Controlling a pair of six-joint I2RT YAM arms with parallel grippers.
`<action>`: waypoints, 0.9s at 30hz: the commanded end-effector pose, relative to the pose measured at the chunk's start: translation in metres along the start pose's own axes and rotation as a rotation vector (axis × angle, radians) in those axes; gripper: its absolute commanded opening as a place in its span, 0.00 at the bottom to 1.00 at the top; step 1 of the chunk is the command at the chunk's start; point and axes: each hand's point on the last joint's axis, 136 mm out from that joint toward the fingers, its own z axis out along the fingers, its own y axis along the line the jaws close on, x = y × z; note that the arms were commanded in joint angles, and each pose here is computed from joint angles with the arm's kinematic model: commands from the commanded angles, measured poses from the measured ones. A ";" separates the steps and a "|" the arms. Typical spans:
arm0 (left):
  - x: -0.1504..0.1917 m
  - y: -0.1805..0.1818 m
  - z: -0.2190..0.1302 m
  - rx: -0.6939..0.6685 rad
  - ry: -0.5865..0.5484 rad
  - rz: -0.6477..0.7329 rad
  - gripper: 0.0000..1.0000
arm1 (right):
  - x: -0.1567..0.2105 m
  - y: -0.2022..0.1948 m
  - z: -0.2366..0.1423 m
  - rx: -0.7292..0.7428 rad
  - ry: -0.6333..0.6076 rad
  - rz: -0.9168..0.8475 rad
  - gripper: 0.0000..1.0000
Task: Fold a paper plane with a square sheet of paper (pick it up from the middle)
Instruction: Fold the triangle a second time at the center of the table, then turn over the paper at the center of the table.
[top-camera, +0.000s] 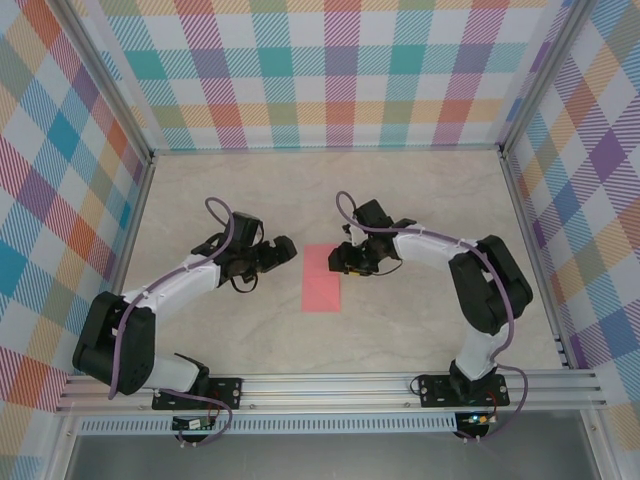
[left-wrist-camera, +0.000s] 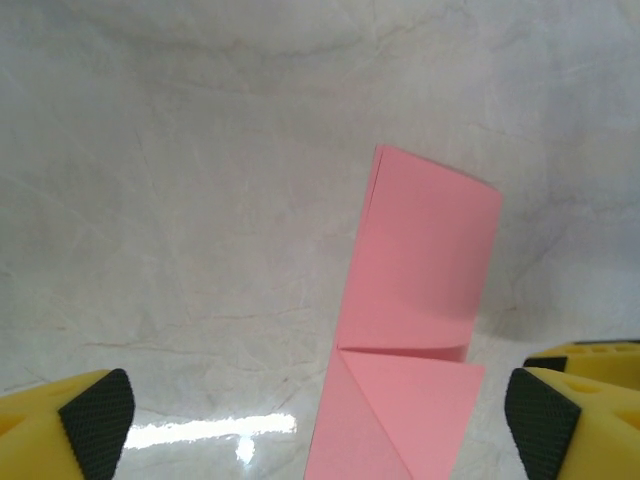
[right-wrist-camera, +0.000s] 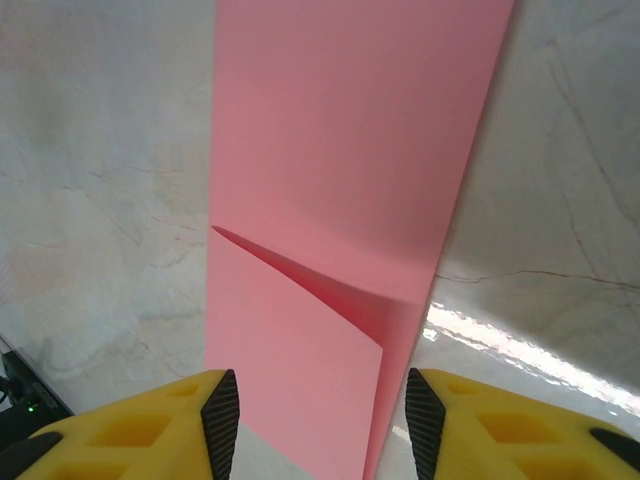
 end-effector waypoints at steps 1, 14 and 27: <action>0.012 -0.007 0.001 0.079 0.047 -0.043 1.00 | -0.002 0.010 0.006 -0.054 0.031 -0.041 0.48; 0.033 -0.023 0.012 0.207 0.153 -0.112 1.00 | 0.008 0.012 0.021 -0.117 0.110 -0.049 0.35; 0.064 -0.051 0.027 0.319 0.249 -0.102 0.81 | -0.002 0.002 0.018 -0.082 0.050 -0.011 0.04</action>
